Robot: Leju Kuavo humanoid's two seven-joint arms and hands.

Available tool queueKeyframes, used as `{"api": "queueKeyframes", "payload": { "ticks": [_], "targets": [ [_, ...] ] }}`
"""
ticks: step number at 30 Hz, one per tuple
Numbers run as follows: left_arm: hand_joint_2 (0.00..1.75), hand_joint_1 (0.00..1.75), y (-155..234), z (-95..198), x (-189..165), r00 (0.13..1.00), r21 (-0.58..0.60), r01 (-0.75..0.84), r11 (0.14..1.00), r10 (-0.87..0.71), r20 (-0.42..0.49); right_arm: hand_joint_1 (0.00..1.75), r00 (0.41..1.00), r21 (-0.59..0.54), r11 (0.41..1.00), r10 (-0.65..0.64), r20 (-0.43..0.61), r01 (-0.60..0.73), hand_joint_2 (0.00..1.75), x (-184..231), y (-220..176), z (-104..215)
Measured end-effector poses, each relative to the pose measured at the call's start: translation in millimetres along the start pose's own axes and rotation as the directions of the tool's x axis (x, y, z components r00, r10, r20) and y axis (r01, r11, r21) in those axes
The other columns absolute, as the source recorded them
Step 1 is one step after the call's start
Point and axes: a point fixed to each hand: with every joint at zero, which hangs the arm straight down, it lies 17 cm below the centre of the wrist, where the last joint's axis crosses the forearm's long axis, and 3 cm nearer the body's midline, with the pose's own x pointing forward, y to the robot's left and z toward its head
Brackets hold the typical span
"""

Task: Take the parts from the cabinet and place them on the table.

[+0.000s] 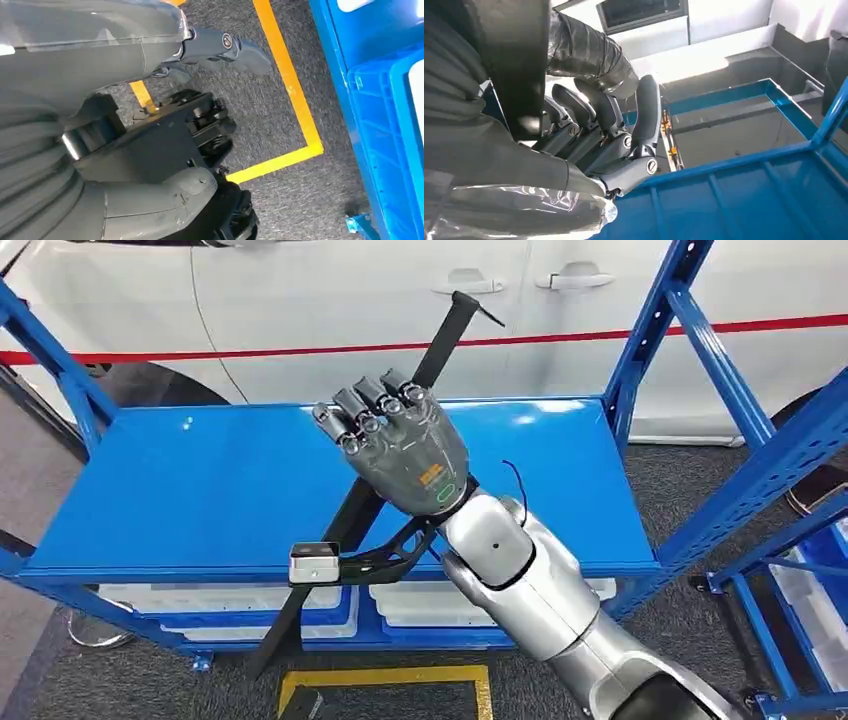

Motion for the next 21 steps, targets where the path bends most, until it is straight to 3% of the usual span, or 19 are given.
{"api": "queueKeyframes", "payload": {
  "ticks": [14, 18, 21],
  "targets": [
    [1.75, 0.00, 0, 0, 0, 1.000, 0.001, 0.001, 1.000, -0.001, 0.000, 1.75, 1.000, 0.002, 1.000, -0.002, -0.002, 0.002, 1.75, 0, 1, 0],
    [1.75, 0.00, -4, 1, -22, 0.991, -0.014, -0.004, 1.000, 0.002, -0.133, 1.75, 0.993, -0.024, 0.994, -0.104, -0.054, 0.102, 1.75, 1, -3, 8],
    [1.75, 0.00, -6, 4, -28, 0.988, -0.021, -0.003, 1.000, -0.001, -0.154, 1.75, 0.990, -0.012, 0.992, -0.125, -0.071, 0.125, 1.75, 9, 0, 17]
  ]
}}
